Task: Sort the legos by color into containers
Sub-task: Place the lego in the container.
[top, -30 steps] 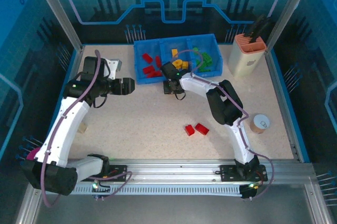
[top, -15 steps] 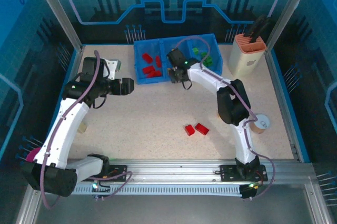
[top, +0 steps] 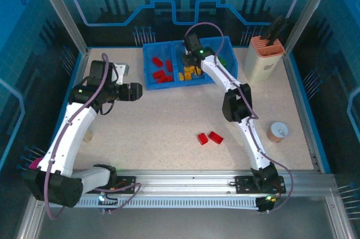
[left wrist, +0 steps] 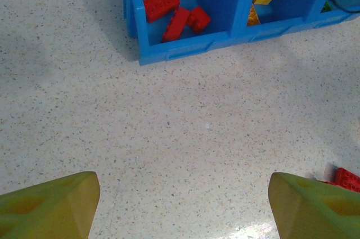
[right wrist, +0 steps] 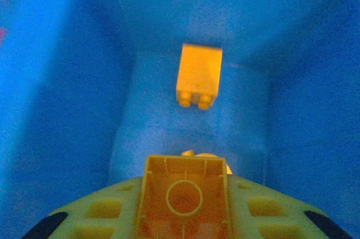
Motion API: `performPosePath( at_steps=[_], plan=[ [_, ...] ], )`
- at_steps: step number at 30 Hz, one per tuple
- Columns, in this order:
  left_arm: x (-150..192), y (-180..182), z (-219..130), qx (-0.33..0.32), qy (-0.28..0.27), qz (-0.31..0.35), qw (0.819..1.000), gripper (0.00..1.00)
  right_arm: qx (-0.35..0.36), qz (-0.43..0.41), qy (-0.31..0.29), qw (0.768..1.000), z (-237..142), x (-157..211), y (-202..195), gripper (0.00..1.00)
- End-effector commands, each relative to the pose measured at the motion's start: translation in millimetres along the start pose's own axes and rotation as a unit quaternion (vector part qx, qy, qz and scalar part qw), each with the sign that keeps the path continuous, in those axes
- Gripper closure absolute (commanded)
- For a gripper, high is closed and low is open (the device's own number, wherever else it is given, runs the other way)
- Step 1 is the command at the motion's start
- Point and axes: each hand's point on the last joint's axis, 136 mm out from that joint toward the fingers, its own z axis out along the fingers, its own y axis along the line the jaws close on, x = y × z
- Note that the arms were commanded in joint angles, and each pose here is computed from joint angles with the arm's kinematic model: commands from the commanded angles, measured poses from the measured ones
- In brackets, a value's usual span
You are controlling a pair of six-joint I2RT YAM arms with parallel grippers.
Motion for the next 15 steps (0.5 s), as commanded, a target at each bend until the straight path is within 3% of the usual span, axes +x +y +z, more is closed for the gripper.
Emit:
performPosePath(
  at_steps=[1, 5, 15],
  plan=[
    [-3.2, 0.5, 2.2, -0.004, -0.003, 0.012, 1.0, 0.2, -0.023, 0.009, -0.001, 1.0, 2.1, -5.2, -4.9, 0.69],
    [-4.4, -0.1, 5.2, -0.002, 0.0, 0.01, 1.0, 0.2, -0.039, 0.01, 0.004, 0.999, 5.0, -1.3, 1.1, 0.6],
    [-3.5, -0.9, 8.8, 0.002, 0.004, 0.006, 1.0, 0.2, -0.044, 0.002, -0.031, 0.999, -30.6, -20.1, 7.4, 0.52]
  ],
)
